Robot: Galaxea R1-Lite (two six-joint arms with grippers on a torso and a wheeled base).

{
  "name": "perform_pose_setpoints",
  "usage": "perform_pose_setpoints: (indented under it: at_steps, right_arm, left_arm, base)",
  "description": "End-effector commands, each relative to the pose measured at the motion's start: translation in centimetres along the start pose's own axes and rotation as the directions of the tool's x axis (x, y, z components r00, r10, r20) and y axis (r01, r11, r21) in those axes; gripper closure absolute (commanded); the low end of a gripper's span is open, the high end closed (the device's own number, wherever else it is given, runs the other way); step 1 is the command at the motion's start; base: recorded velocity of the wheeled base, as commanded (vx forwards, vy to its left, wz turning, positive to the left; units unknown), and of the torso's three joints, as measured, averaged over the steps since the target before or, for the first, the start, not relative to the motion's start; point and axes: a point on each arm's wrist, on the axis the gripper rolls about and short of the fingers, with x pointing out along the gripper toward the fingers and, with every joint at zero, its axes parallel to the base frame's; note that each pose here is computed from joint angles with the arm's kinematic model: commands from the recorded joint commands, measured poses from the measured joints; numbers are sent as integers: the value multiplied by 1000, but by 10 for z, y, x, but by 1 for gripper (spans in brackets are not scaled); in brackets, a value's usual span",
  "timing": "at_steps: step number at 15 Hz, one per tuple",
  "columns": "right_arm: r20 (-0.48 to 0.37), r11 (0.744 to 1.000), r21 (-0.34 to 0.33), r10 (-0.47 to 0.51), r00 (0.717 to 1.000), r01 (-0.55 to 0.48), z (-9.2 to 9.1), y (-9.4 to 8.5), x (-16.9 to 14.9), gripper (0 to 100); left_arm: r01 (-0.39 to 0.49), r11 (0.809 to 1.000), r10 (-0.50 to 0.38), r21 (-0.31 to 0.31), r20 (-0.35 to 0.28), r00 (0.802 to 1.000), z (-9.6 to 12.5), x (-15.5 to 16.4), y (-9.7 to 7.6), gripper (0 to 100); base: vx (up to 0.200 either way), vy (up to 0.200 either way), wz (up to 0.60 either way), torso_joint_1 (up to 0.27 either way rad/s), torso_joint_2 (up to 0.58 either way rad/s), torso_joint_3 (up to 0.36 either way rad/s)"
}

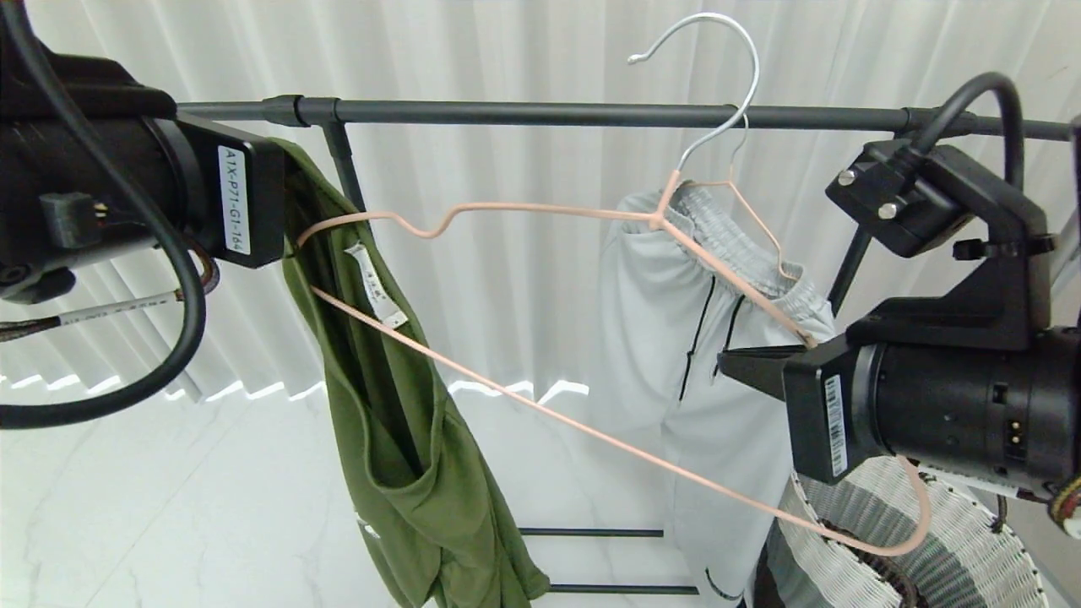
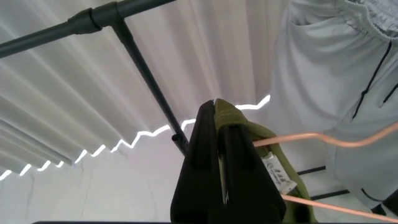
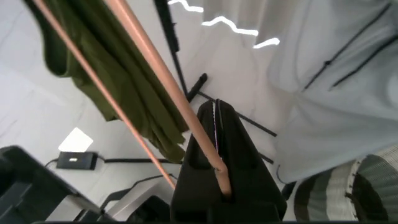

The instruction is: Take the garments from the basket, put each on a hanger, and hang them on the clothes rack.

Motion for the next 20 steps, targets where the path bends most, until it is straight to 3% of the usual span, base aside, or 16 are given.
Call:
perform_pose_setpoints:
  at_steps: [1, 6, 8, 11, 13, 17, 20]
  right_arm:
    - [3, 1000, 4, -23, 1000, 23, 1, -2, 2, 100]
    - [21, 998, 20, -59, 998, 59, 7, -7, 8, 100]
    - [35, 999, 14, -44, 998, 43, 12, -1, 8, 100]
    - [22, 991, -27, 130, 991, -129, 3, 27, -18, 100]
    - [-55, 960, -42, 274, 960, -276, -17, 39, -35, 100]
    - [-109, 964, -22, 261, 959, -265, -28, 46, -23, 100]
    - [-87, 982, 27, 189, 978, -187, -22, 31, -15, 100]
  left_arm:
    - [2, 1000, -2, 0, 1, 1000, 0, 0, 0, 100]
    - [71, 997, -71, 6, 16, 997, 2, -6, -14, 100]
    - [89, 996, -89, -24, 7, 996, 2, -1, -22, 100]
    - [92, 989, -93, -113, -5, 996, 6, 11, -31, 100]
    - [90, 987, -91, -136, -3, 996, 10, 16, -34, 100]
    - [90, 986, -91, -142, -4, 996, 11, 19, -36, 100]
    - [76, 987, -78, -144, -7, 997, 10, 19, -33, 100]
  base:
    - [0, 0, 0, 0, 0, 0]
    - [0, 0, 0, 0, 0, 0]
    - [0, 0, 0, 0, 0, 0]
    - [0, 0, 0, 0, 0, 0]
    - [0, 0, 0, 0, 0, 0]
    - [0, 0, 0, 0, 0, 0]
    - [0, 0, 0, 0, 0, 0]
